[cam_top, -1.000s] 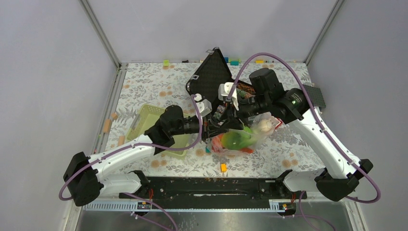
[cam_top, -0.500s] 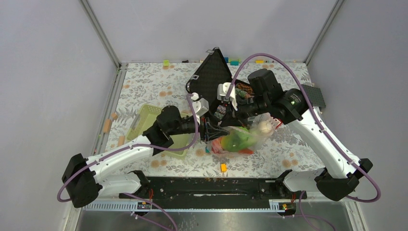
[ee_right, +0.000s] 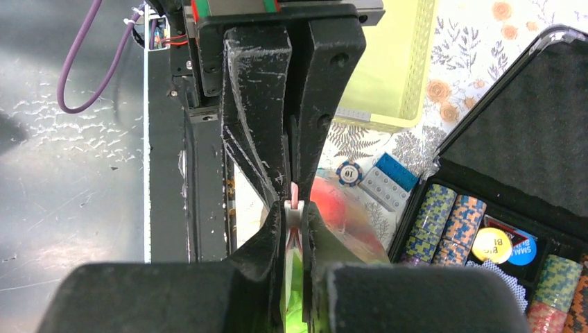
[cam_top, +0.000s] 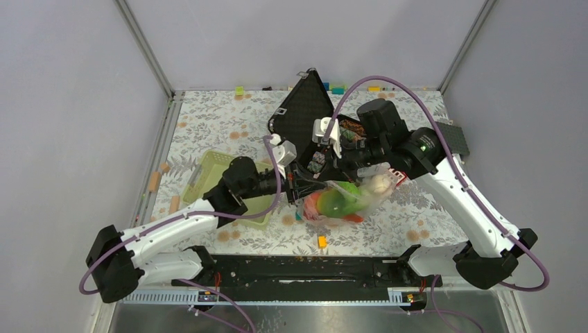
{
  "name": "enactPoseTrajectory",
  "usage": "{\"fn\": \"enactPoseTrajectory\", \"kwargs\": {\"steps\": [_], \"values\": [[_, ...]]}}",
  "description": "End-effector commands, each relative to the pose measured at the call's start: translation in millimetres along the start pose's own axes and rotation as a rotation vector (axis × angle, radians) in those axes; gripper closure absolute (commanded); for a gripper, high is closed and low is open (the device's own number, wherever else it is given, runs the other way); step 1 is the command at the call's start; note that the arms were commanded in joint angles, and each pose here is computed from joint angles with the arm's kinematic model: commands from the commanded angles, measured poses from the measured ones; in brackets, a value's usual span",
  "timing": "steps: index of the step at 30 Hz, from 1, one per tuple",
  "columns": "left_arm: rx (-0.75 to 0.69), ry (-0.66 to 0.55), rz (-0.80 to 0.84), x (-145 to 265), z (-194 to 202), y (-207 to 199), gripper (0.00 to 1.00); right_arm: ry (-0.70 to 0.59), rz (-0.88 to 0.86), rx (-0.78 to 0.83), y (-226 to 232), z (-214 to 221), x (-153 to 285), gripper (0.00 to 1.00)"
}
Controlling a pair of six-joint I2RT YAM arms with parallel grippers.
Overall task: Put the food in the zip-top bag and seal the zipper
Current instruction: Zip the zipper food storage bag at the center of the board.
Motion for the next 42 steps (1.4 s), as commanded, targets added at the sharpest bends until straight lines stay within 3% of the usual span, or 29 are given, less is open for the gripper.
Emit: {"fn": "enactPoseTrajectory", "kwargs": {"steps": [1,9,14,17,26,34,42], "values": [[-0.040,-0.225,-0.094,14.5,-29.4,-4.5,1.00,0.127,0.049,-0.022,4.1,8.9,14.1,1.00],[-0.041,-0.351,-0.129,29.4,-20.8,-1.3,1.00,0.220,0.142,-0.095,4.3,25.2,30.7,1.00],[-0.055,-0.368,-0.121,35.0,-21.2,-5.0,1.00,0.129,0.062,-0.076,11.7,20.0,25.4,1.00],[-0.054,-0.387,-0.143,40.4,-22.0,-5.9,1.00,0.156,0.095,-0.082,5.7,22.1,23.3,1.00],[-0.031,-0.422,-0.338,57.8,-18.3,7.7,1.00,0.287,0.239,-0.108,6.2,33.1,44.8,1.00],[-0.054,-0.471,-0.545,77.6,-16.8,22.8,1.00,0.436,0.487,-0.181,9.3,54.1,81.1,1.00],[-0.068,-0.512,-0.671,89.8,-18.3,31.4,1.00,0.511,0.580,-0.222,21.2,73.2,100.1,1.00]]}}
Point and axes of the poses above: each gripper's point midway between its finger pads, its own x axis back along the fingers, its own y axis along the line the jaws close on, z = x × y, the point moved 8 cm from there along x, back along the fingers, and after that the axes turned 8 degrees about x, right-handed, at the moved point
